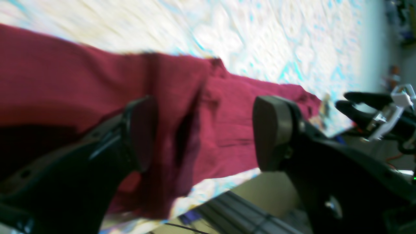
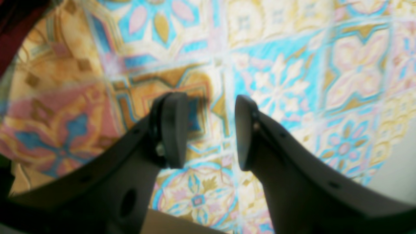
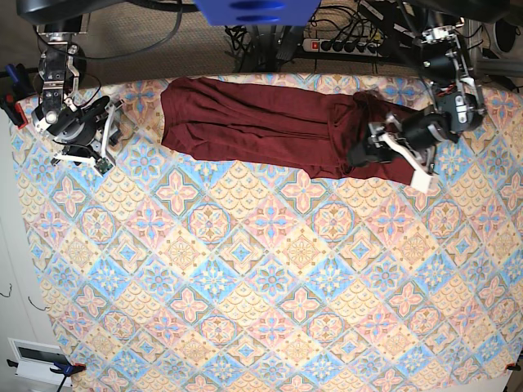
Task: Layout the t-shirt on the table in an organized manner, then fold the t-shirt properly
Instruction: 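Press and smooth the folded end with the left gripper, then push the strip's other end inward with the right gripper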
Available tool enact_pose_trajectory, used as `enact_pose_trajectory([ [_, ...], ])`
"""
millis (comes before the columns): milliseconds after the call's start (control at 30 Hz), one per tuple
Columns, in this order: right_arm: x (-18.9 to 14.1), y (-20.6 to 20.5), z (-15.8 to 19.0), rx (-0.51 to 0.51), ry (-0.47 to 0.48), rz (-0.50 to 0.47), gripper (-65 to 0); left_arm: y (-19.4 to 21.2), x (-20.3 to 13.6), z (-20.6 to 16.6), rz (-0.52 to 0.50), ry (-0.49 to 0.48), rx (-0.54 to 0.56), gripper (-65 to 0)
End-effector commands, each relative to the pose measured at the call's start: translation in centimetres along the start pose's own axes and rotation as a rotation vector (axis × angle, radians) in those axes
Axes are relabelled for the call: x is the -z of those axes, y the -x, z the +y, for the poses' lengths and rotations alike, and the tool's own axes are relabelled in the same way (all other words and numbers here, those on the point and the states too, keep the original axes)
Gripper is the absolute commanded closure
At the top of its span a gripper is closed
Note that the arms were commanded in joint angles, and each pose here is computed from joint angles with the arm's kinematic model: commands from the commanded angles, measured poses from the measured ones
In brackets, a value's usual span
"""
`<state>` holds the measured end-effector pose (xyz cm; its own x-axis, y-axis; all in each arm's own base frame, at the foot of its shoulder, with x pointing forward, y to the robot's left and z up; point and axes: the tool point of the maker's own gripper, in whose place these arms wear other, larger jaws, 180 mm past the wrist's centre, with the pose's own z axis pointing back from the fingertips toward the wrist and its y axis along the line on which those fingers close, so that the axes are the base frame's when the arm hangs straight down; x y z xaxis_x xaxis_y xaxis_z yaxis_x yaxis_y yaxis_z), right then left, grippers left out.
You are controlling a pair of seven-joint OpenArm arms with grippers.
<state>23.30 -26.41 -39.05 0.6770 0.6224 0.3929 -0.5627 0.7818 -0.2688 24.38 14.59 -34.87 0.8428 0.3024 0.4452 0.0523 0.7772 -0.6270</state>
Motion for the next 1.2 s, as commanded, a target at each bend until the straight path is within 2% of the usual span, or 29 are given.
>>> enact_pose_trajectory([
  [0,-0.8,-1.6,-1.0,-0.013,0.031,-0.053,-23.2,-1.1,0.2,-0.8,-0.029,0.03,0.01,-41.8],
  [167,-1.2,-2.2,-1.0,-0.026,0.038,-0.069,-23.2,-0.1,3.0,-3.3,0.009,0.124,-0.033,-41.8],
  [300,-1.1,-2.2,-0.8,-0.022,0.034,-0.071,-23.2,-0.5,3.1,-6.4,-0.022,0.2,-0.005,-41.8],
  [400,-1.1,-1.7,-0.4,-0.022,0.025,-0.06,-23.2,-0.8,2.5,-6.8,-0.037,0.212,0.0,-41.8],
  [600,-1.0,0.7,1.6,-0.015,-0.023,-0.01,-23.3,-3.0,-1.0,-3.2,-0.113,0.149,-0.018,-41.8],
  [733,-1.1,0.3,3.3,0.061,-0.118,-0.029,-23.4,-5.0,-4.1,-1.2,-0.16,0.114,0.0,-41.8],
  [867,-2.1,-0.9,4.2,0.178,-0.222,-0.107,-23.6,-6.2,-6.0,0.4,-0.203,0.057,0.005,-41.8],
  [1000,-3.0,-2.3,4.7,0.257,-0.299,-0.185,-23.8,-6.3,-6.3,0.8,-0.209,0.044,0.005,-41.8],
  [1167,-3.6,-4.0,6.0,0.315,-0.391,-0.269,-30.2,-6.3,-6.2,0.7,-0.205,0.046,0.006,-41.8],
])
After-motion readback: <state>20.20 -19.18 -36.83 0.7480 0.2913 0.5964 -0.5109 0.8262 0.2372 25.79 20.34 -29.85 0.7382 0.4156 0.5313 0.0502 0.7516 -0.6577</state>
